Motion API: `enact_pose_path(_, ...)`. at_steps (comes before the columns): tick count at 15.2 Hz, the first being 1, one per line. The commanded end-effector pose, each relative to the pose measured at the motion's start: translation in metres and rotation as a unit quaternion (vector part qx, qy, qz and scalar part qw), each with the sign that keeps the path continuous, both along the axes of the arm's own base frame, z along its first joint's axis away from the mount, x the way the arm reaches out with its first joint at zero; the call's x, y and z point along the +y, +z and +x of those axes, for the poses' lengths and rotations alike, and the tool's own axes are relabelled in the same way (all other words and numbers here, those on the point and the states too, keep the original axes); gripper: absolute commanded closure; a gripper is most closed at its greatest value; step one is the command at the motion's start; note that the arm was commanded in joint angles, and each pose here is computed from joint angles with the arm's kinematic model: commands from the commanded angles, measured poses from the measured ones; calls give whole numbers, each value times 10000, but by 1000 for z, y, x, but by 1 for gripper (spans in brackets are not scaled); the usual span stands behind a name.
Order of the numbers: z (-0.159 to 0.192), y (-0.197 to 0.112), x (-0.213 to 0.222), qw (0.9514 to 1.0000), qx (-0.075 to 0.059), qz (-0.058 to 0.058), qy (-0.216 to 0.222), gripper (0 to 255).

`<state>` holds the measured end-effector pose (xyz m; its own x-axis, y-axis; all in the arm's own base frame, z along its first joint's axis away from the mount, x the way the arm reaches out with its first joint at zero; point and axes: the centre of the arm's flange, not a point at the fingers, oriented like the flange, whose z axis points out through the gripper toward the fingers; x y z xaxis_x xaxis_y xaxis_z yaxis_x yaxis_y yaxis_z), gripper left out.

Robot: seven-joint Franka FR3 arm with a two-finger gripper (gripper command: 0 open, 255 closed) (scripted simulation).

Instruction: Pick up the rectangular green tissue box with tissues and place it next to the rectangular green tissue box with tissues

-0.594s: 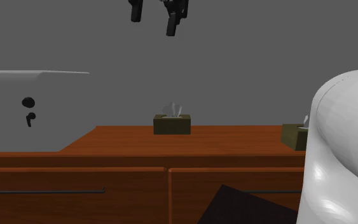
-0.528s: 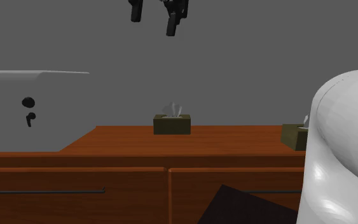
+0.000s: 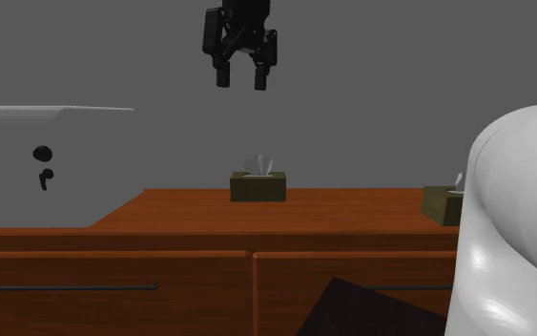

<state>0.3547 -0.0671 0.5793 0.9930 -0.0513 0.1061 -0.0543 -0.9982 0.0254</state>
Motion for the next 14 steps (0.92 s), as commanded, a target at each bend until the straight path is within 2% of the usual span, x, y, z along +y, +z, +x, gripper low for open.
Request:
enact_pose_path(1,13,-16,-15,9997,107,-180,126,0)
enact_pose_path(7,53,-58,-60,9955,422,-699,473,0)
enact_pose_path(14,100,-104,-114,9845,786,-1301,873,0)
